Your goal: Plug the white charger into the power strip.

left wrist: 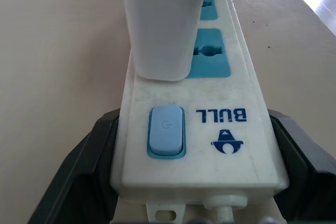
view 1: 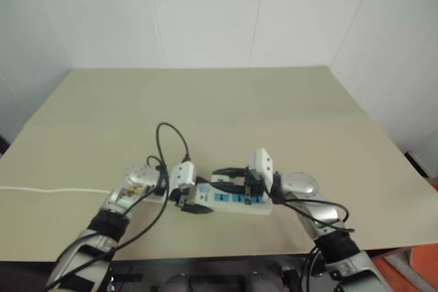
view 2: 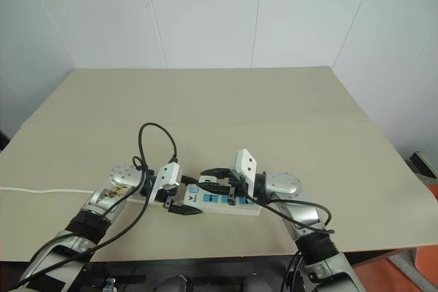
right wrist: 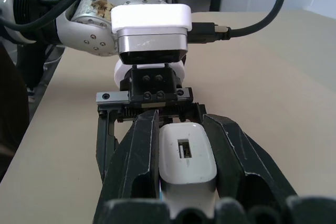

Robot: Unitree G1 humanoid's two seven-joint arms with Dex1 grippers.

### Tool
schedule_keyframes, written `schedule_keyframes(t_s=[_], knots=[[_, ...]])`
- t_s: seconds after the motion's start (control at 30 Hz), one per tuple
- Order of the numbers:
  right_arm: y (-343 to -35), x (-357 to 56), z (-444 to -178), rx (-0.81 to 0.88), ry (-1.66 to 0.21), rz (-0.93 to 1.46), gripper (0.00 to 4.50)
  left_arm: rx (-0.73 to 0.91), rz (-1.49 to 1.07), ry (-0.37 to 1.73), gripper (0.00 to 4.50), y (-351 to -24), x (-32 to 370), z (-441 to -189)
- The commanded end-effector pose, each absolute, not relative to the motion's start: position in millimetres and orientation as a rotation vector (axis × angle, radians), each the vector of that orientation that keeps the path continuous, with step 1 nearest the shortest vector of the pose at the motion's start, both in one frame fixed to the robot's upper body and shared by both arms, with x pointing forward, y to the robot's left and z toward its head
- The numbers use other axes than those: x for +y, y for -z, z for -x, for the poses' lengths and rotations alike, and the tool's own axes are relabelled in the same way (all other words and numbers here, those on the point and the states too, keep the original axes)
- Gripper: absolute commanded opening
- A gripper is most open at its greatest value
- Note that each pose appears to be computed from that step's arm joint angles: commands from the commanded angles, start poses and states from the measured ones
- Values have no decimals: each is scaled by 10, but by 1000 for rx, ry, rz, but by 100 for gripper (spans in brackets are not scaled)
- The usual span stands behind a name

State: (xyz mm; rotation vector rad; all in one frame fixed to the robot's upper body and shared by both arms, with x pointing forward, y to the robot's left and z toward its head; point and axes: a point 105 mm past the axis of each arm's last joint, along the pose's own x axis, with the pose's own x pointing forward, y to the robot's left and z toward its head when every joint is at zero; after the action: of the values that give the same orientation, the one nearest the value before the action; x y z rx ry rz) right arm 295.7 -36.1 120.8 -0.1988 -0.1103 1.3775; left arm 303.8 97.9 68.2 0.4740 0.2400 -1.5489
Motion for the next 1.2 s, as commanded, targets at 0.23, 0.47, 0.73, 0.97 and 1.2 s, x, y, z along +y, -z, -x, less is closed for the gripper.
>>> schedule_keyframes(t_s=[0.23,0.47,0.73,0.97,1.2], knots=[[-1013,-465,-3028,-25,-1331,223,119,355,-510,1545,331,-458,1062,-2974],[-924,-542,-3037,10,-1295,217,119,352,-514,1548,331,-472,1047,-2988],[-810,-660,-2996,56,-1266,211,119,353,-510,1547,331,-473,1051,-2985],[-813,-521,-2985,51,-1318,228,119,354,-512,1546,331,-475,1056,-2985],[-751,-392,-2970,75,-1373,238,119,351,-510,1539,331,-484,1059,-2985]])
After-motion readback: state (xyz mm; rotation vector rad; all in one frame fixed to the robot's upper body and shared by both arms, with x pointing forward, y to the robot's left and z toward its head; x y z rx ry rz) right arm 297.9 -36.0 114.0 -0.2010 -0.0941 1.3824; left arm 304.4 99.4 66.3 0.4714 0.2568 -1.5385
